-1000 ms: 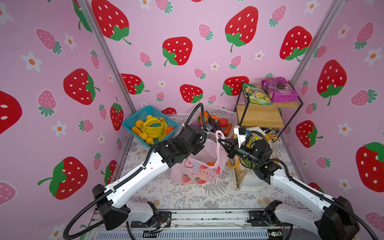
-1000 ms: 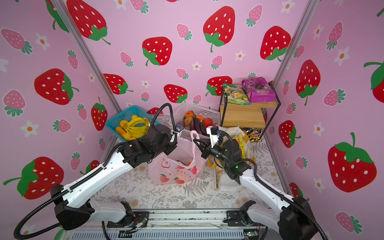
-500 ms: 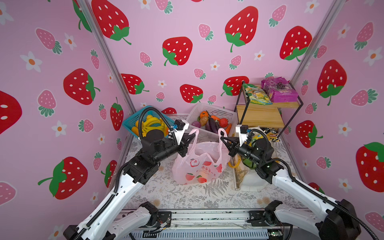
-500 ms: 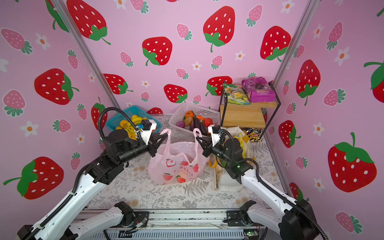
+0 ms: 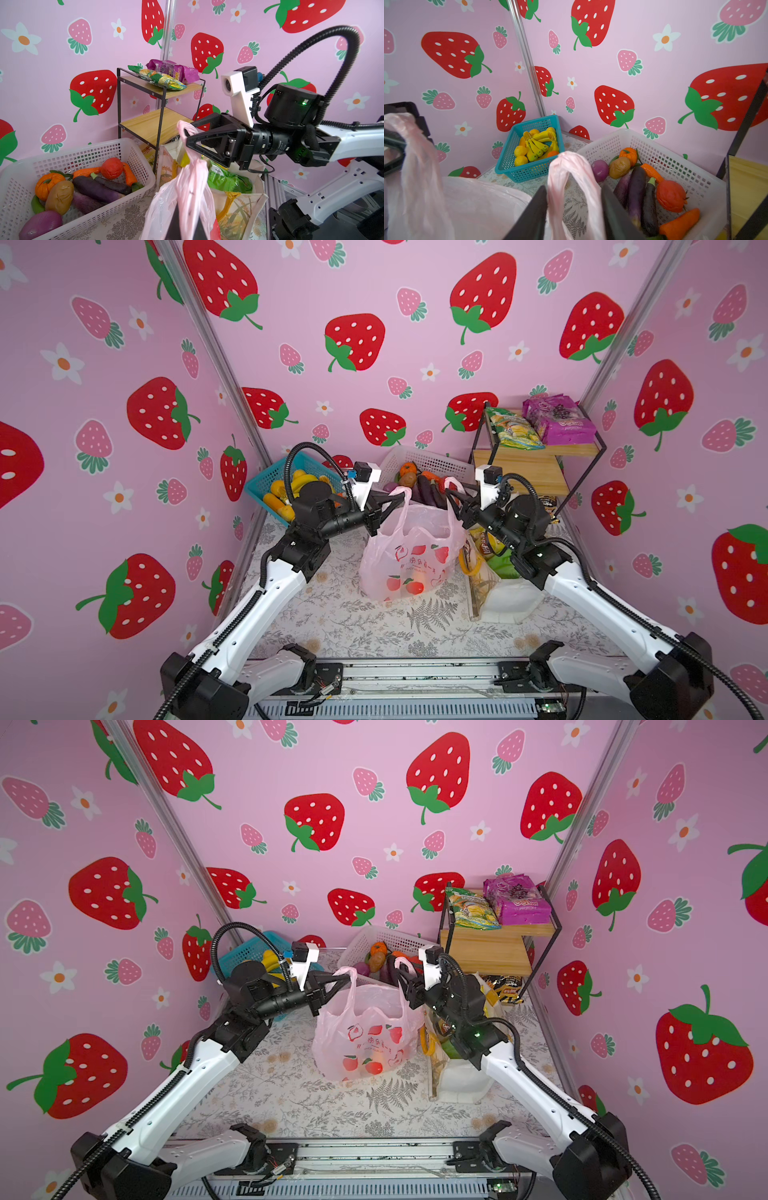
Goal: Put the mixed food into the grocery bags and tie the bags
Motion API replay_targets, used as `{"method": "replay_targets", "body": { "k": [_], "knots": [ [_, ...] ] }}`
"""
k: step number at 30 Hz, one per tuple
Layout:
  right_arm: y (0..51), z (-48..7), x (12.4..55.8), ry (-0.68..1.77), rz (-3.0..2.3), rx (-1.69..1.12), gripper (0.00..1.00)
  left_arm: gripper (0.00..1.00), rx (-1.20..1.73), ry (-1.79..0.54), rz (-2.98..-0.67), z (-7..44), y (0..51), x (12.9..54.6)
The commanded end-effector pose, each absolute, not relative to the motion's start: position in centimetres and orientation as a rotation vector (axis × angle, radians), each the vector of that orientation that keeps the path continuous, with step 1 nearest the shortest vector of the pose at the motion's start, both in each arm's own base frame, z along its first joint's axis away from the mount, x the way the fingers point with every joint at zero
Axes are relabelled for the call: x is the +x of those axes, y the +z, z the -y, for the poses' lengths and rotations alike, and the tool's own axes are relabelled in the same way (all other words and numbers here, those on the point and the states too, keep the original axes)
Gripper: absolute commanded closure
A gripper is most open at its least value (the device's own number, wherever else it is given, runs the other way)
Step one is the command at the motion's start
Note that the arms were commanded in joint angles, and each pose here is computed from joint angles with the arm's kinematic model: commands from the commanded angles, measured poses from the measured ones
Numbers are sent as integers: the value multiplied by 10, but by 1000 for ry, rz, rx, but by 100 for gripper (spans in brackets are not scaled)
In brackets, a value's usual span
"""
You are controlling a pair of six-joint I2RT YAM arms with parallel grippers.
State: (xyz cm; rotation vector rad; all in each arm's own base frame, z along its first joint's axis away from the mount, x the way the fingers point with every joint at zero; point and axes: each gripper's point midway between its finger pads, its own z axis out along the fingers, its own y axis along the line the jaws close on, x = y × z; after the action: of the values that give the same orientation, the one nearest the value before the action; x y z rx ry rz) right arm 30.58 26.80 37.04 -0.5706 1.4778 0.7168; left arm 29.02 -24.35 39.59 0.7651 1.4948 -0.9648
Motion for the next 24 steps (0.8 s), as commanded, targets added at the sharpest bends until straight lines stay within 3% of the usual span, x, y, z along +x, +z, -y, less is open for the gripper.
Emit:
{"method": "replay_targets", "body": {
  "k": [1,6,12,18,24],
  "knots": [
    [417,-268,284,682,-1280,-690,42,93,806,-962,-1375,239,427,283],
    [440,-294,246,804,-1118,-901,34,93,823,-980,-1398,238,424,286],
    [448,-335,212,989,-1042,-1120,33,93,836,-994,-1410,239,417,284],
    [440,-361,225,1085,-1122,-1172,44,93,845,-1004,-1406,240,418,282],
    [437,-376,224,1152,-1111,-1193,68,93,844,-991,-1422,240,415,283]
  ]
}}
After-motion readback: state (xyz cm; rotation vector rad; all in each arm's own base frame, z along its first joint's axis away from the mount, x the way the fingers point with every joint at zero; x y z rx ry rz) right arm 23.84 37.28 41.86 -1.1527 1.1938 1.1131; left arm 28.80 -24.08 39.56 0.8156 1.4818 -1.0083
